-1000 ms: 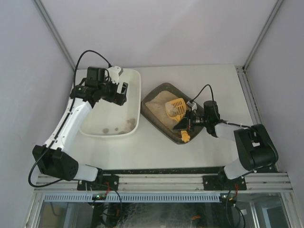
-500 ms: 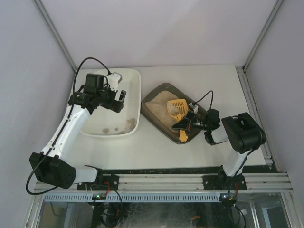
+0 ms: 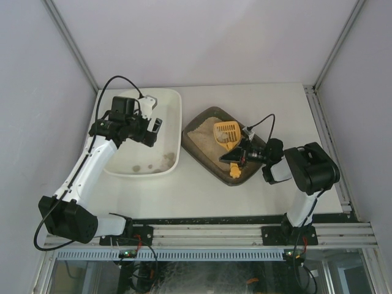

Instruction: Clean the litter box

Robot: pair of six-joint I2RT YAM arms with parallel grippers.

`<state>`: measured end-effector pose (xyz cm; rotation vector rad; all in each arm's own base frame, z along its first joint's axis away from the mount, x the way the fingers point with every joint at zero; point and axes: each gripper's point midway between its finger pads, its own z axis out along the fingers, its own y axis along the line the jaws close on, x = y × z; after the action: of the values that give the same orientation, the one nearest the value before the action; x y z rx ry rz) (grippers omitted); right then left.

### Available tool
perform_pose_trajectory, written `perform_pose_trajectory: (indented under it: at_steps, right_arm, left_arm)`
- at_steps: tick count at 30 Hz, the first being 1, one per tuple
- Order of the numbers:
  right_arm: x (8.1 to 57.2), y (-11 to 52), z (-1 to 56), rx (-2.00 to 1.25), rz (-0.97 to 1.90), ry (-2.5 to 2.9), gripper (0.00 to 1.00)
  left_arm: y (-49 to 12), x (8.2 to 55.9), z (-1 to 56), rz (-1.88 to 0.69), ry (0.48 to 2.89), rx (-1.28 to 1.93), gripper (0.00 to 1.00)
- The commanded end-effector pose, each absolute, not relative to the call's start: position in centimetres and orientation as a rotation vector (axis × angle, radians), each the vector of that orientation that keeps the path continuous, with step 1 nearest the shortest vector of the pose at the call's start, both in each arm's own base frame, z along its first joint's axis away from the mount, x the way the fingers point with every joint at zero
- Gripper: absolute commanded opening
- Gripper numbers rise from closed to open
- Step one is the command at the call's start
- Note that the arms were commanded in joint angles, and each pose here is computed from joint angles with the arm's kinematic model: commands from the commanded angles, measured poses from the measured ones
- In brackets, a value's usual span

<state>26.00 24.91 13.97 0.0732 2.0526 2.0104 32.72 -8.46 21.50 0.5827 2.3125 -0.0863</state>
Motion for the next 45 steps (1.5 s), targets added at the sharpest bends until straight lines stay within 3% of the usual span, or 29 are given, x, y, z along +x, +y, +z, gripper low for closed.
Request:
perform_pose_trajectory:
  at_steps: [1, 5, 10, 14, 18, 23, 30, 36, 45]
  right_arm:
    - [27.7, 23.4, 15.4, 0.071, 1.997, 1.932, 0.00]
    - [25.4, 26.8, 14.9, -0.099, 2.004, 2.041, 0.00]
    - [27.4, 24.6, 15.9, 0.001, 1.986, 1.954, 0.00]
    - [25.8, 26.6, 15.2, -0.087, 2.009, 2.036, 0.00]
    - [27.9, 23.5, 15.9, 0.058, 1.986, 1.933, 0.00]
    - [26.3, 26.3, 15.7, -0.091, 1.970, 2.040, 0.00]
    - [27.8, 24.4, 17.0, -0.043, 1.935, 2.038, 0.00]
    - [27.9, 24.8, 18.9, -0.105, 1.933, 2.024, 0.00]
    - [27.6, 27.3, 20.8, -0.211, 1.891, 2.127, 0.00]
  left_arm:
    - [-7.6, 33.1, 22.9, -0.017, 2.269, 0.571, 1.00]
    - [-7.3, 33.4, 24.0, -0.009, 2.250, 0.528, 1.00]
    - [-6.5, 33.3, 25.0, 0.021, 2.252, 0.459, 1.00]
    - [-6.5, 33.3, 25.1, 0.010, 2.251, 0.455, 1.00]
    - [-6.7, 33.1, 25.2, -0.007, 2.244, 0.464, 0.98]
    - [-6.8, 33.0, 25.3, -0.013, 2.235, 0.499, 0.98]
    - [-7.1, 32.5, 25.8, -0.038, 2.218, 0.532, 0.98]
    - [-4.7, 33.4, 26.7, 0.107, 2.197, 0.387, 0.97]
    - [-3.5, 33.1, 27.6, -0.161, 2.333, 0.338, 0.99]
